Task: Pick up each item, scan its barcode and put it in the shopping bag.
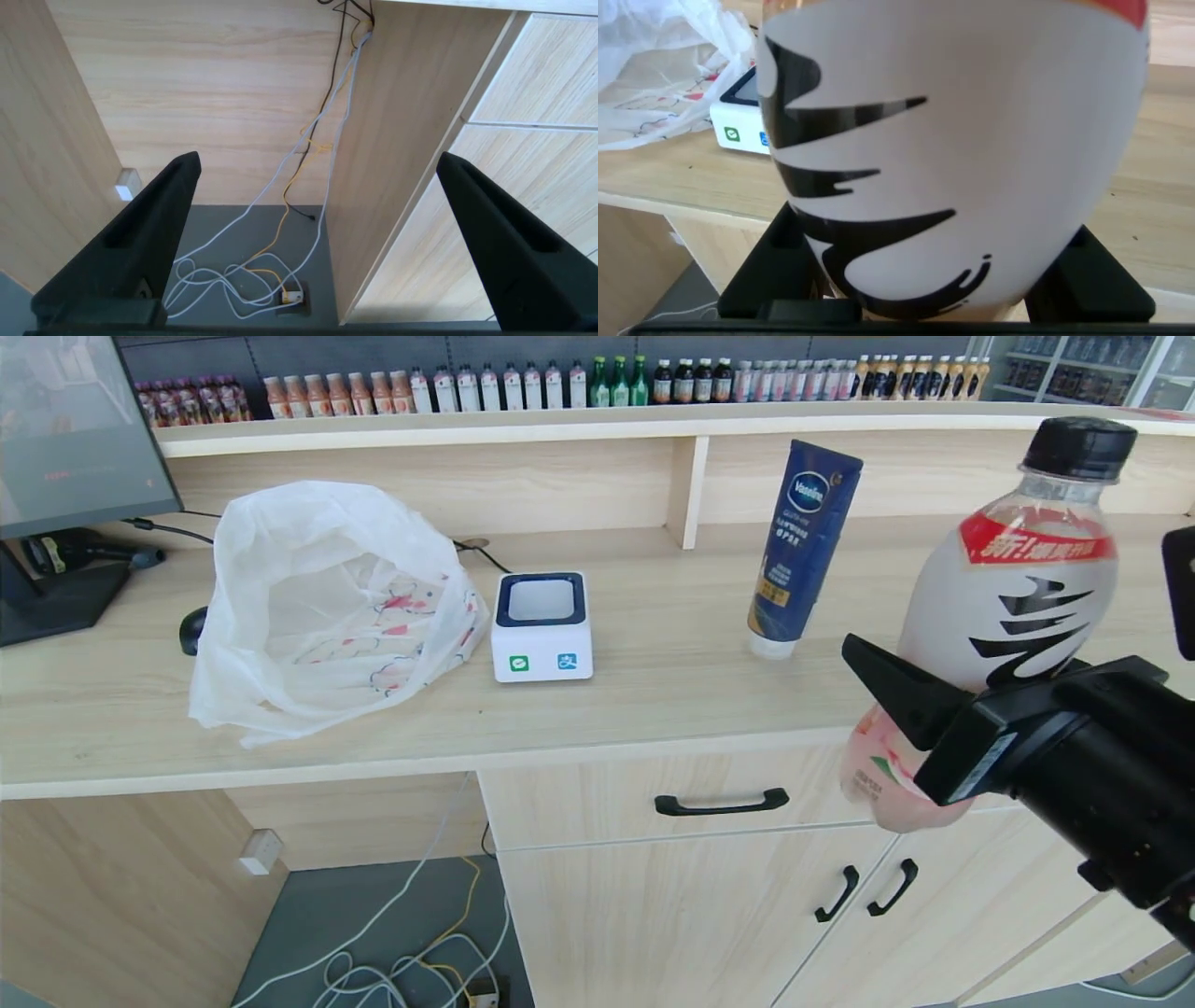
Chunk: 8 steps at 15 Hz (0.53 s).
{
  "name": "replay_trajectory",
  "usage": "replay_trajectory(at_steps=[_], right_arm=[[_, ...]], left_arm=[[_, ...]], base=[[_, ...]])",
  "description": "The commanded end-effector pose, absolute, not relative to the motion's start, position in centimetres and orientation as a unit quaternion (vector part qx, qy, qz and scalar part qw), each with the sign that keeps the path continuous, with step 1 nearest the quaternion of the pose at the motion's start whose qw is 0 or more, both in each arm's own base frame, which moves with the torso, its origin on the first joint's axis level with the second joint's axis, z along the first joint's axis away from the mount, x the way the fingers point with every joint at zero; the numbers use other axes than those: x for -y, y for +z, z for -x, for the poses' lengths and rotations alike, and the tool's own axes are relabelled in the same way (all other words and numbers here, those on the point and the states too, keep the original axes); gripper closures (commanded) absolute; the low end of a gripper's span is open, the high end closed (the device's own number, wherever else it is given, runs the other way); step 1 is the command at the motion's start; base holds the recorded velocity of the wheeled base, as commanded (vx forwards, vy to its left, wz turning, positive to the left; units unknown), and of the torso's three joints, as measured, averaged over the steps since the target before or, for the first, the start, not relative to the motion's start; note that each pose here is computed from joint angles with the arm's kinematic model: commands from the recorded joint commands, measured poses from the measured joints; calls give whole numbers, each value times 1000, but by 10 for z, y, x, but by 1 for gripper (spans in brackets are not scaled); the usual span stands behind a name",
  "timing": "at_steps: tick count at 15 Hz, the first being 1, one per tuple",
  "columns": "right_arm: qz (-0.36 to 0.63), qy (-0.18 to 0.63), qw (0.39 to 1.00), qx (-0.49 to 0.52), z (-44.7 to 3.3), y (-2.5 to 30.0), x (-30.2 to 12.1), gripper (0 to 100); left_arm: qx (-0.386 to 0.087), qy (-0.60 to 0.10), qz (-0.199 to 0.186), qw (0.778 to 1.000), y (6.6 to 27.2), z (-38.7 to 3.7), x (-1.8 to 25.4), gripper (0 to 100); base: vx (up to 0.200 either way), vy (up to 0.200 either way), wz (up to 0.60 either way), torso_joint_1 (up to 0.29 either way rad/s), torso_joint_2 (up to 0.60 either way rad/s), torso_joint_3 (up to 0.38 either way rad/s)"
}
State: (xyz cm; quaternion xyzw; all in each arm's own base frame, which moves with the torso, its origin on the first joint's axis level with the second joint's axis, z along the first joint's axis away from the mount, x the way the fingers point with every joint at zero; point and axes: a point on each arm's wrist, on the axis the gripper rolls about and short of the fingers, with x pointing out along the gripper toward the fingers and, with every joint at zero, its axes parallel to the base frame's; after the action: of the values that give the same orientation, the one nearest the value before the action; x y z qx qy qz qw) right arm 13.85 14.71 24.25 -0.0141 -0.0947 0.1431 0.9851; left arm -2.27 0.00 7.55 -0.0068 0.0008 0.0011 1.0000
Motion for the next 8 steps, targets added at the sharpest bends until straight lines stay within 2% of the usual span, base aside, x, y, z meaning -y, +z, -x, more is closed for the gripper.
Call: replay_trajectory(at_steps=[1, 8], right_arm=[[23, 153, 984, 86, -133, 230, -147, 100], [24, 193, 977, 84, -120, 221, -154, 100]], left_arm=[[-1, 2, 7, 1000, 76, 23, 0, 0], [-1, 1, 7, 1000, 76, 23, 0, 0]], base=[[0, 0, 0, 0, 0, 0], [0, 0, 0, 0, 0, 0]])
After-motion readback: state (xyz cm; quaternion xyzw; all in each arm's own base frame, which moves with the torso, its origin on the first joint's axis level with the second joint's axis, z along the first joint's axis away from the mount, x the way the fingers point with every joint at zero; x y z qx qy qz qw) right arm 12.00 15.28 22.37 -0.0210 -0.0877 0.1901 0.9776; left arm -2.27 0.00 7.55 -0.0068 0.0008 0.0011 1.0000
